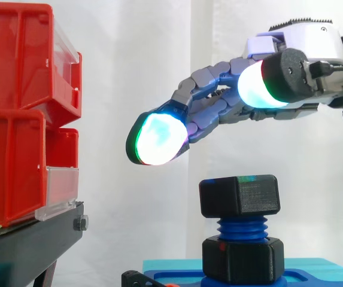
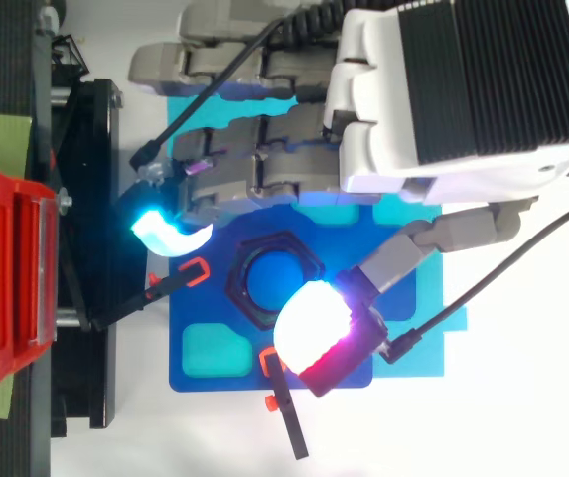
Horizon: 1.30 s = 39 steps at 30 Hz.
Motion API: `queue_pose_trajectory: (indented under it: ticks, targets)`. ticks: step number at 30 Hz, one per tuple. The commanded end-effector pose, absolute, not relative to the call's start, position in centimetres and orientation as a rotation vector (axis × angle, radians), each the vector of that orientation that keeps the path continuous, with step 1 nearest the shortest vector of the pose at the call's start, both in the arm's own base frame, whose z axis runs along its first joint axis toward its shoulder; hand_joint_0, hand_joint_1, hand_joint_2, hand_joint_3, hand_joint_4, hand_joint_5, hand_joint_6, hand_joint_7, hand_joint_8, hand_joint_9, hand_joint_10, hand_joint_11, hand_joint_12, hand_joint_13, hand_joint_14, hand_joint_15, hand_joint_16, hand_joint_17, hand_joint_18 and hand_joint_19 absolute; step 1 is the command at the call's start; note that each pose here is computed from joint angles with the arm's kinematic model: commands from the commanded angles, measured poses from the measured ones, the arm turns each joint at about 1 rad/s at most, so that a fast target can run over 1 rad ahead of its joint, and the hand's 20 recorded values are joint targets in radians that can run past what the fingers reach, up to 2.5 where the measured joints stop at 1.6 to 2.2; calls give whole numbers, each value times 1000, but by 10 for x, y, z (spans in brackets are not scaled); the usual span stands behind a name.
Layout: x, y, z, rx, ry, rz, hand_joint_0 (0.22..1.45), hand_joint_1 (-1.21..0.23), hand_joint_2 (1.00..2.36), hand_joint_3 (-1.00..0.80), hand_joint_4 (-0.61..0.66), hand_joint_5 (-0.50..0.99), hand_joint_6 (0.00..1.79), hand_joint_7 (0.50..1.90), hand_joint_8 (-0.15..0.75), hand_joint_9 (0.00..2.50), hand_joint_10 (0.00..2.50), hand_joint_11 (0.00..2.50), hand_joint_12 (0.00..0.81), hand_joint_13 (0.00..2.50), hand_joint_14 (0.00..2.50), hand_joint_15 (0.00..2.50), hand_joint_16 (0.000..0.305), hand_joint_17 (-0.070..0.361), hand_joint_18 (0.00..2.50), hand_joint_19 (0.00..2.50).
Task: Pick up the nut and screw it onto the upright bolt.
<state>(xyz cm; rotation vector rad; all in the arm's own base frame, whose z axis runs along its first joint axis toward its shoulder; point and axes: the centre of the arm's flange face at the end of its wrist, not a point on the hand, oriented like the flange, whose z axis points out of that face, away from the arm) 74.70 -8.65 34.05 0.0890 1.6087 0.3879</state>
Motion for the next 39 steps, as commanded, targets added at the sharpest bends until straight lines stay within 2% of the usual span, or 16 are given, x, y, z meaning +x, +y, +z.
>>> queue_pose_trajectory:
  ticks: [1,23,26,31,39]
  targets:
    - [746,-86,335,95,1618,387,450,-236,1000,-500,66,-204,500,558,196,406,0,0,330,0,0,0,41,93,0,0]
    - [741,-80,331,94,1664,387,451,-236,1000,-500,90,-197,501,613,217,394,0,0,337,8,0,0,42,95,0,0]
    - [741,-79,330,94,1666,387,452,-236,1000,-500,113,-181,502,675,224,415,0,0,339,31,0,0,42,95,0,0]
    - [742,-76,330,90,1666,390,462,-261,1000,-500,188,-122,503,808,248,577,0,0,339,170,0,0,40,90,0,0]
    - [742,-76,331,90,1665,390,478,-279,1000,-500,261,-53,504,946,254,792,0,0,323,310,0,0,35,79,0,0]
